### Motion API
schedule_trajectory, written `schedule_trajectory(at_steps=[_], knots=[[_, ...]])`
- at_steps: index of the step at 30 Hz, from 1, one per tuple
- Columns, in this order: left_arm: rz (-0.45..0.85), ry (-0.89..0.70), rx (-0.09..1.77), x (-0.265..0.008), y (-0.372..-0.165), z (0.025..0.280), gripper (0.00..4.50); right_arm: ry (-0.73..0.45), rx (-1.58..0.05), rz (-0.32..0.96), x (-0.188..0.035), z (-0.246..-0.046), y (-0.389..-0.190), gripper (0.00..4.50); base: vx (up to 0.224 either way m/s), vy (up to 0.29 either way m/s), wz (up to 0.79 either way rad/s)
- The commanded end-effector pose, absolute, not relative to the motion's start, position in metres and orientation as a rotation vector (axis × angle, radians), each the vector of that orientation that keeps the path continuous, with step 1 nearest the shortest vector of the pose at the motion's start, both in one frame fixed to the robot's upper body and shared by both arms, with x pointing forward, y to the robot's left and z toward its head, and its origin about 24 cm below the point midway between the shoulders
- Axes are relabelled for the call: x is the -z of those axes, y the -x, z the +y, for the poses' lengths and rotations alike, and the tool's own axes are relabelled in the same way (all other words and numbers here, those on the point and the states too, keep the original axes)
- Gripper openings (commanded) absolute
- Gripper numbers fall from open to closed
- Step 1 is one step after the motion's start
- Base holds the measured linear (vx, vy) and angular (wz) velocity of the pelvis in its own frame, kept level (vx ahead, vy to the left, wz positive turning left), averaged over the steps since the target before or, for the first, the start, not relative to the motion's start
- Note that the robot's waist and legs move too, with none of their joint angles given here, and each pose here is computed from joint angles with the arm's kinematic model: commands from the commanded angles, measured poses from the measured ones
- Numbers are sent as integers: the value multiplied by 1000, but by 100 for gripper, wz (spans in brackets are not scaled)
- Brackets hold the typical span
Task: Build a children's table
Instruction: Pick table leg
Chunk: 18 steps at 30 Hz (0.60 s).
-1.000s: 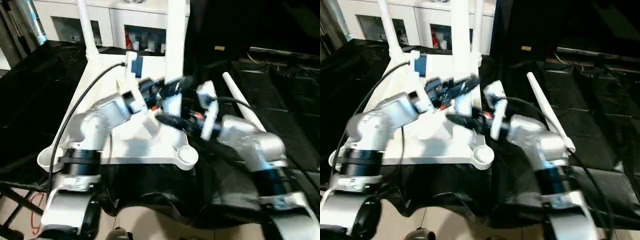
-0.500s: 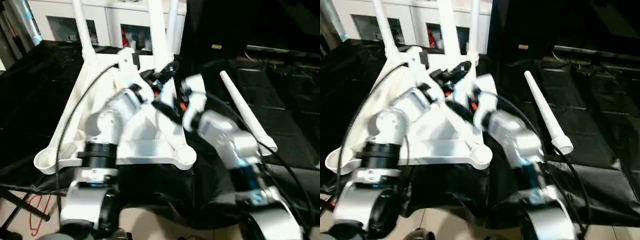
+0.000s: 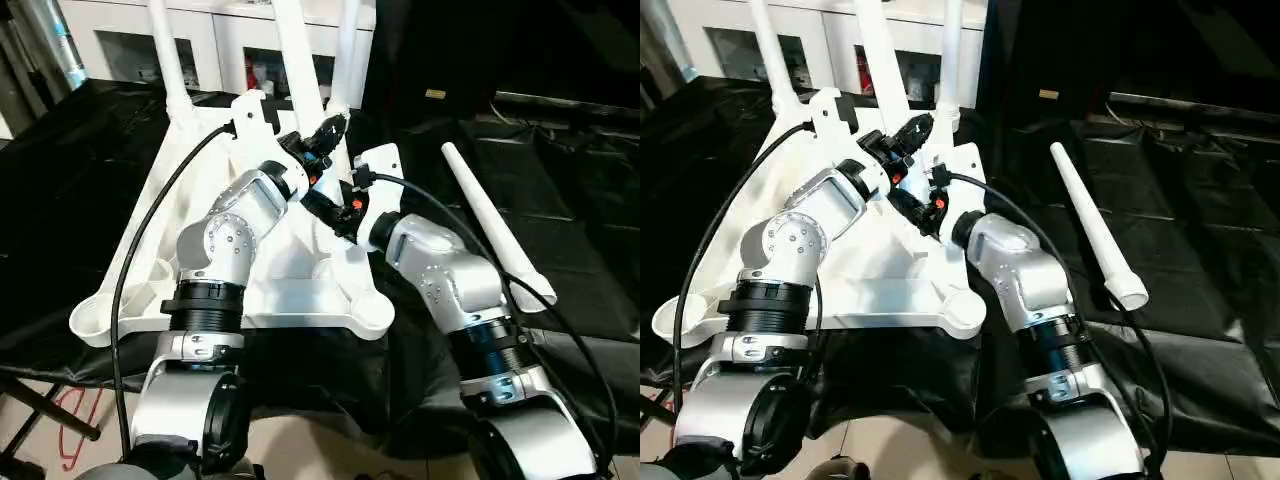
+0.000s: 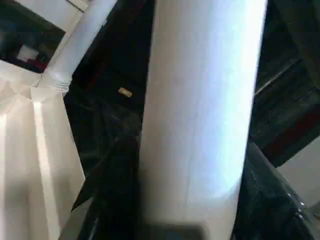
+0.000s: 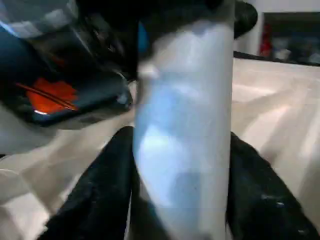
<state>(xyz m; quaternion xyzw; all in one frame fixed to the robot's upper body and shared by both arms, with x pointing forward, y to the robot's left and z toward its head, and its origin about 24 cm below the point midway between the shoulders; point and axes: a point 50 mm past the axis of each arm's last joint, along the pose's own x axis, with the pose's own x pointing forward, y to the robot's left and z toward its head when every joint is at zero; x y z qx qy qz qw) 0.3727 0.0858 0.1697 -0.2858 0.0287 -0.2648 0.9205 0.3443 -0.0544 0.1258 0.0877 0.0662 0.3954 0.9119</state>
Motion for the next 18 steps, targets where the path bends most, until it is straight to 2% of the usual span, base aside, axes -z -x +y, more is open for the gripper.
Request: schedule_trajectory(at_steps=[1,2,4,5,8,12,18], knots=[[21,563,620,-179,-369,79,202,-201,-844,118,-134,-59,-345,267,0,0,0],[20,549,679,-180,-366,77,196,-209,-873,123,-135,-67,-345,295,0,0,0],[20,548,682,-180,-366,77,194,-209,-874,123,-135,-67,-345,302,0,0,0],[20,527,761,-182,-362,75,193,-207,-923,167,-133,-80,-343,302,0,0,0],[29,490,884,-183,-354,72,193,-226,-985,210,-132,-98,-341,323,0,0,0],[33,496,1007,-185,-347,70,192,-274,-1060,217,-138,-108,-336,328,0,0,0],[36,499,1138,-189,-339,70,191,-255,-1141,240,-142,-115,-330,328,0,0,0]])
